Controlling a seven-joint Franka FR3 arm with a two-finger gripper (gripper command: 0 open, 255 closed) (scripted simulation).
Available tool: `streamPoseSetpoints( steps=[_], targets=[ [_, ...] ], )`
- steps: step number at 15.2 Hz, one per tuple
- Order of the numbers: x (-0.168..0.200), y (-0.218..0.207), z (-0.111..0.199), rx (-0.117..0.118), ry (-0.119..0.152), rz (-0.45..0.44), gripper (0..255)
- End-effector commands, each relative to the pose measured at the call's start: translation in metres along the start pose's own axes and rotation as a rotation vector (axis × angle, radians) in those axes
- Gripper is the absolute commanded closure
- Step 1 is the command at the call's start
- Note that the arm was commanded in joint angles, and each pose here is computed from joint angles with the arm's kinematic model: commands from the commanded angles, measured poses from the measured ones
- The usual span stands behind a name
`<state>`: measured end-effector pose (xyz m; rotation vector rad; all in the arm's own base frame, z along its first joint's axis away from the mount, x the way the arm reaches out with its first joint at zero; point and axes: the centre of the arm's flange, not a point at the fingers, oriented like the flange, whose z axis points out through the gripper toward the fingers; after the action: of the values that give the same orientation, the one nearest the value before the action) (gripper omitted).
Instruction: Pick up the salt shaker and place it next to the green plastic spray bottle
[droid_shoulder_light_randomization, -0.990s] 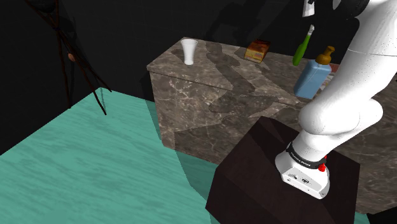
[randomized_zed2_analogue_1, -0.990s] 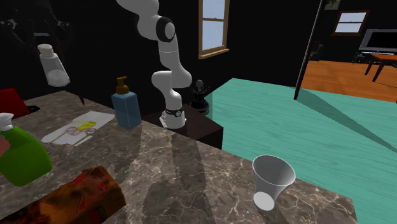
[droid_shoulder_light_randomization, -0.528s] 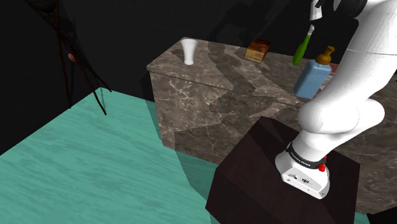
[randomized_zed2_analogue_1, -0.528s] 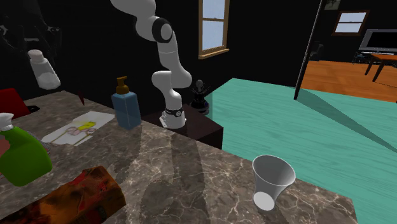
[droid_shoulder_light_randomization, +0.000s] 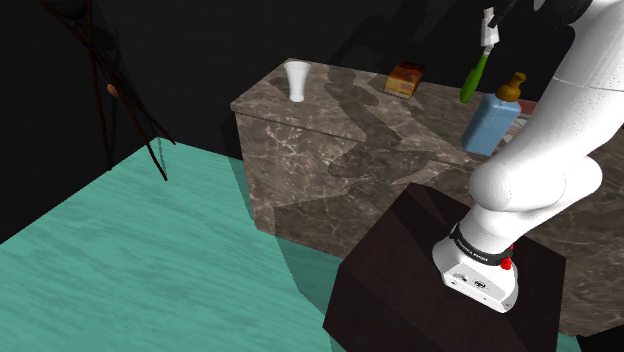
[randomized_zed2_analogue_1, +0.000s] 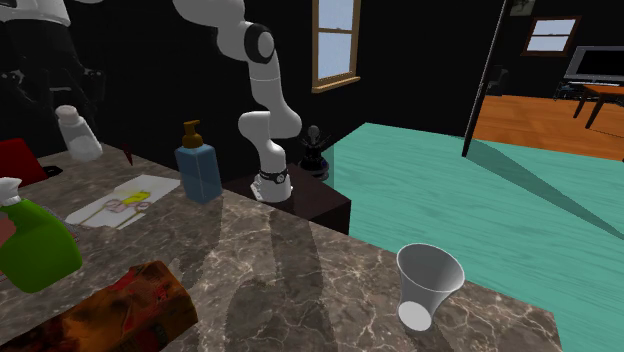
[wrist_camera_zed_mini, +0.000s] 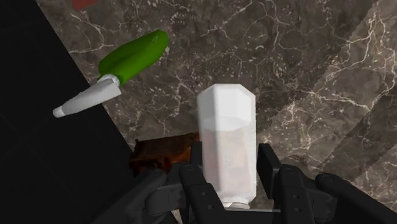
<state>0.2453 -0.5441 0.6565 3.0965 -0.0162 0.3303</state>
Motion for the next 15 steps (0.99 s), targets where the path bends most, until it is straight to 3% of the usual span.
streamPoseSetpoints(
  steps=[1,15],
  targets=[
    [-0.002,-0.001,0.010,0.000,0.000,0.000,255],
    [-0.017,-0.003,0.082,0.000,0.000,0.000,255]
  ],
)
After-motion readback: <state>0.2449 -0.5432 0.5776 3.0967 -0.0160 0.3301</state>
